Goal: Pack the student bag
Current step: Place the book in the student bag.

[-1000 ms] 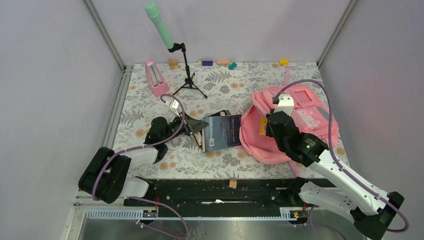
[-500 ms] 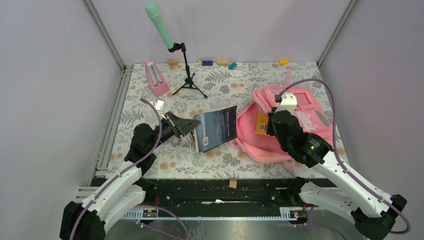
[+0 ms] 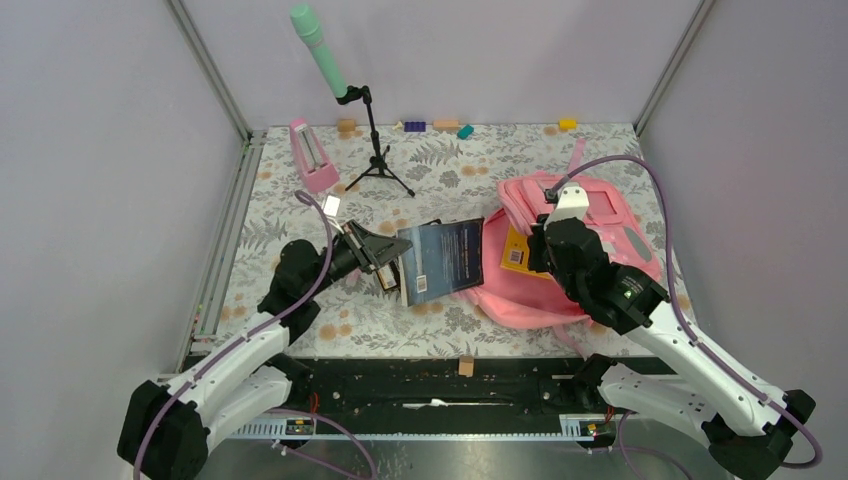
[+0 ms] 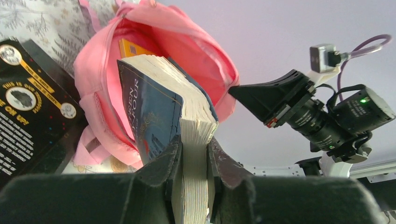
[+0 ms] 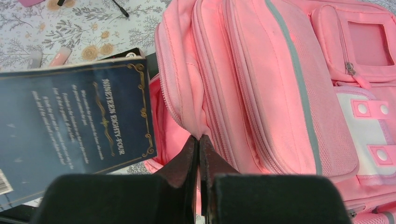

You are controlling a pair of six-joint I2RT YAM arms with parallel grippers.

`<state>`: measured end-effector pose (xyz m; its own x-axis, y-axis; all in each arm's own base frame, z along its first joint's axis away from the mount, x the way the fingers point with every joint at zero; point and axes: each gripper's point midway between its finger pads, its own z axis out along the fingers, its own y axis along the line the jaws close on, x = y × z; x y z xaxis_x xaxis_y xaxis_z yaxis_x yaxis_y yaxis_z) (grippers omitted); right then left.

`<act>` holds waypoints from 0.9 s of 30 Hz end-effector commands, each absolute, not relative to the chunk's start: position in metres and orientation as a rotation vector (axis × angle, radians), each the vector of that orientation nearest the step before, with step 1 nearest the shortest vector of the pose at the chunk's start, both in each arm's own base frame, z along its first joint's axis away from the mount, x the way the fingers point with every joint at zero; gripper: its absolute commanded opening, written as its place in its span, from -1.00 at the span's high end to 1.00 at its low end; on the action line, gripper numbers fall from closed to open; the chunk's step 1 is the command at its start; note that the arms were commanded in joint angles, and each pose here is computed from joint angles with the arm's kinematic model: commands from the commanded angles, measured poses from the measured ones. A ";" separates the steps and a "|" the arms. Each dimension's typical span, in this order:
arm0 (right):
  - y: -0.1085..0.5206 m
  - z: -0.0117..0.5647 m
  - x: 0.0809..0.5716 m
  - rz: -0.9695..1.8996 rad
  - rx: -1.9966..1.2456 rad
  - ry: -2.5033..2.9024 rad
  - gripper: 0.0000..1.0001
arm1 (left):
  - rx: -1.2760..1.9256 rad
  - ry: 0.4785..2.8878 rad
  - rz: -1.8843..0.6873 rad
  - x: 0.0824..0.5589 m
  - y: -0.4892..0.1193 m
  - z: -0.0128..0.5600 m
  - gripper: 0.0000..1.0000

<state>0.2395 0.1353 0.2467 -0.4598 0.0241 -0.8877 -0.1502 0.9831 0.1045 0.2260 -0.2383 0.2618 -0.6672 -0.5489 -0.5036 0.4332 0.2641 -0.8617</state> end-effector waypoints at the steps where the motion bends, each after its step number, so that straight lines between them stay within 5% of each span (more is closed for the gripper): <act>1: 0.157 0.305 0.248 0.383 -0.039 1.880 1.00 | -0.029 1.469 -1.635 0.222 -0.249 0.335 1.00; 16: 0.155 0.305 0.248 0.370 -0.042 1.880 1.00 | -0.008 1.465 -1.758 0.245 -0.300 0.336 1.00; 27: 0.151 0.306 0.247 0.360 -0.040 1.879 1.00 | 0.058 1.647 -1.675 0.295 -0.349 0.277 1.00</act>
